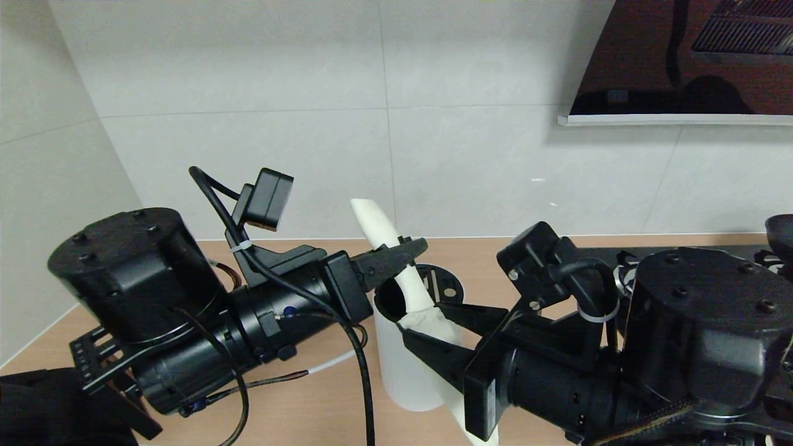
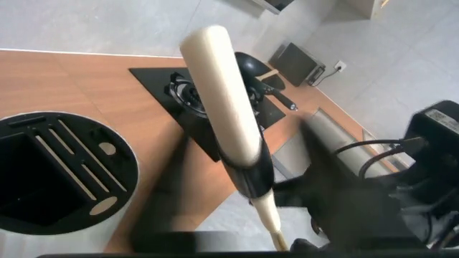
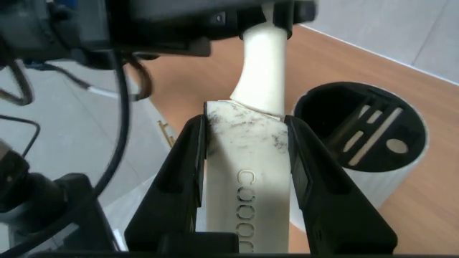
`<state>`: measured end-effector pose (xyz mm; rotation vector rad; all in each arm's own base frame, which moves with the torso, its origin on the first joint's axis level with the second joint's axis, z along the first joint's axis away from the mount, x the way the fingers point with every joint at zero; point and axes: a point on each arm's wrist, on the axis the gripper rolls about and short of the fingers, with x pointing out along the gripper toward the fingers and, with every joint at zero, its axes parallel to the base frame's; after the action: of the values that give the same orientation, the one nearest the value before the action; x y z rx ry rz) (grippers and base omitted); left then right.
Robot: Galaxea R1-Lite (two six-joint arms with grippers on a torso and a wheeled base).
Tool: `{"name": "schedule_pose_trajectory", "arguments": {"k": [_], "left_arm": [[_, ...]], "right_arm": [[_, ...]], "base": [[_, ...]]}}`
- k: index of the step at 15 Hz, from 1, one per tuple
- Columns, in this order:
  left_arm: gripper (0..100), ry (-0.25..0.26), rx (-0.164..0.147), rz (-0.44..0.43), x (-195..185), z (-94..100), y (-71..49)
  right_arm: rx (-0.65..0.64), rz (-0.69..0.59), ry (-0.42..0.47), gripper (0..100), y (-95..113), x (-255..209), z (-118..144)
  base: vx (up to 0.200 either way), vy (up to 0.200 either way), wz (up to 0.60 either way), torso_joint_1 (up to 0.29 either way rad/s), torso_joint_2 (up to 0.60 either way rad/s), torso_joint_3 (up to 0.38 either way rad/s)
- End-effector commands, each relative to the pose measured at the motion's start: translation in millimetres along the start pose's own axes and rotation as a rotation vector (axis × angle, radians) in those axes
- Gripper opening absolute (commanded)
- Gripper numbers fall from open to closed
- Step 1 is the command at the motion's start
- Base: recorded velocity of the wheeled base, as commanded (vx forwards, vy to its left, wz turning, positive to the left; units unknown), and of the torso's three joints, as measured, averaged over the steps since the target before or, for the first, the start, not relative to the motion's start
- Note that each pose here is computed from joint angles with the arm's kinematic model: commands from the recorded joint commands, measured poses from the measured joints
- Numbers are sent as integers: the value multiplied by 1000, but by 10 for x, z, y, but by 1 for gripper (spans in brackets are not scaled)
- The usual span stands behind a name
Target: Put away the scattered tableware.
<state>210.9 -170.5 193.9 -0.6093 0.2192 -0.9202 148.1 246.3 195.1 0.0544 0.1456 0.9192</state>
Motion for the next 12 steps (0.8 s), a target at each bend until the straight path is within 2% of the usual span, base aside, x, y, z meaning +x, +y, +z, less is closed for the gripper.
{"name": "schedule_pose_trajectory", "arguments": {"k": [1, 8, 9, 11, 12], "left_arm": [[0, -1, -1, 6, -3, 2, 7], [0, -13, 1, 2, -11, 24, -15], [0, -18, 3, 3, -12, 31, -20], [0, -54, 14, 12, -17, 88, -56], [0, -84, 30, 21, -30, 137, -85]], "right_arm": [[0, 3, -6, 0, 7, -1, 10], [5, -8, -17, 0, 2, -5, 30], [5, -22, -18, 100, -9, -3, 34], [8, -33, -26, 100, -26, -11, 53], [10, -44, -38, 100, -60, -36, 88]], "base": [[0, 0, 0, 0, 0, 0], [0, 0, 0, 0, 0, 0], [0, 0, 0, 0, 0, 0], [0, 0, 0, 0, 0, 0], [0, 0, 0, 0, 0, 0]]}}
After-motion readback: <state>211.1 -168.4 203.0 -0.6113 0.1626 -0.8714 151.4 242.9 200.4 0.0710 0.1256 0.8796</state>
